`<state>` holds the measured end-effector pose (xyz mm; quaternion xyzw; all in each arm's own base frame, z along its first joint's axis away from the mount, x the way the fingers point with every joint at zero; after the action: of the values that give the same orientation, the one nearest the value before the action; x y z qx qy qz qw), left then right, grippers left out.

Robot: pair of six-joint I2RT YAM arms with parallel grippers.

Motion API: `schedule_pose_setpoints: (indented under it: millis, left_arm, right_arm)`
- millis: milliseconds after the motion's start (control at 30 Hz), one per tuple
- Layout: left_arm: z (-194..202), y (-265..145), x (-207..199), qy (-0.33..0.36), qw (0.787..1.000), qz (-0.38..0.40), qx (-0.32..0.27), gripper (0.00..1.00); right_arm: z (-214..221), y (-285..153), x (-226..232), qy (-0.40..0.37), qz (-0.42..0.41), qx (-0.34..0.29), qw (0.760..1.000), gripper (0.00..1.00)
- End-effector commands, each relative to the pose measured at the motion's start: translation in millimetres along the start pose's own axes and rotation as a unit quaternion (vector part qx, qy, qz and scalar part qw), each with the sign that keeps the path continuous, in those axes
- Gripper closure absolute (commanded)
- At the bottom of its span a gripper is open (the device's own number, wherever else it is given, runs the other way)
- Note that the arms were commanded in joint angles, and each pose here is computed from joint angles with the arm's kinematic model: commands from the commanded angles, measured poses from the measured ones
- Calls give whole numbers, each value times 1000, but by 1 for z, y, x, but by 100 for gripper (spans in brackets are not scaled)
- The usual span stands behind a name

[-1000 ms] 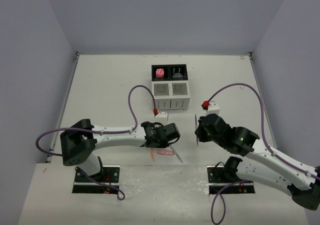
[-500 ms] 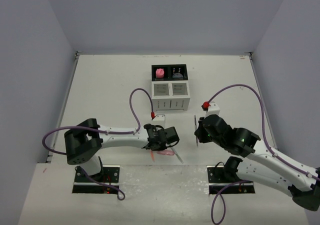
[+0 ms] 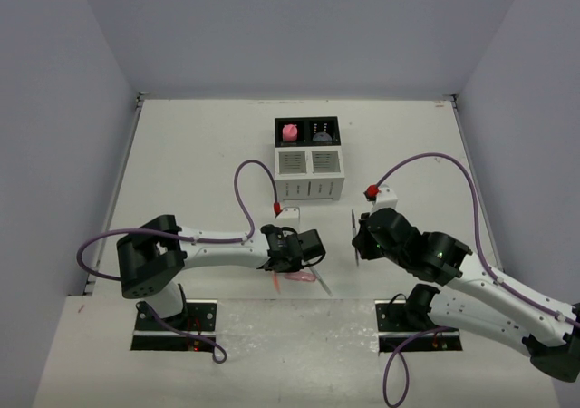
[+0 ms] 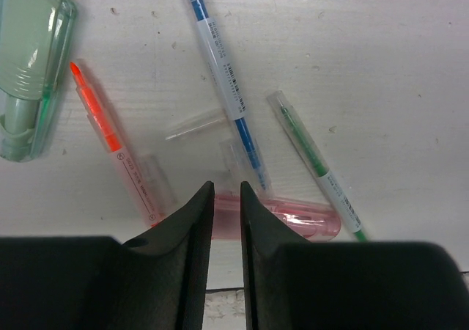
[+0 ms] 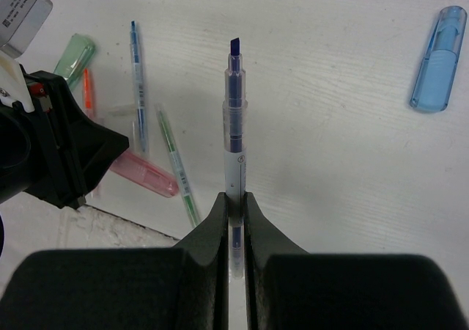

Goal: Sort the stationery into containers
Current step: Pick up the pen cap from the center of the board.

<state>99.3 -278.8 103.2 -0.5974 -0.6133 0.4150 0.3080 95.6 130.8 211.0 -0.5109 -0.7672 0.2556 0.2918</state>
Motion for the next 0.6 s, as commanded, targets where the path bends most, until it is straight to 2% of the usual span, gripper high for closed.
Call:
schedule_pose_setpoints:
  millis: [0, 567]
  left_arm:
    - [-3, 4, -7, -21, 999, 5, -25, 77]
    - [0, 12, -12, -22, 999, 9, -26, 77]
  right_arm:
    - [-3, 0, 4, 0, -13, -13, 1000, 100]
    - [-2, 2, 5, -7, -18, -8, 1000, 100]
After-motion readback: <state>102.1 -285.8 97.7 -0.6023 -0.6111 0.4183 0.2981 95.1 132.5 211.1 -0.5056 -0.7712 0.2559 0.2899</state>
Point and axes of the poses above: each gripper's point midway between its finger pads, its own y axis out along the fingers, its own x axis along the line the jaws close on, z = x × y, the point moved 9 cm from there along -y, back along the fingers, and after that the axes turned 5 degrees about -y, right-handed, at the moved point
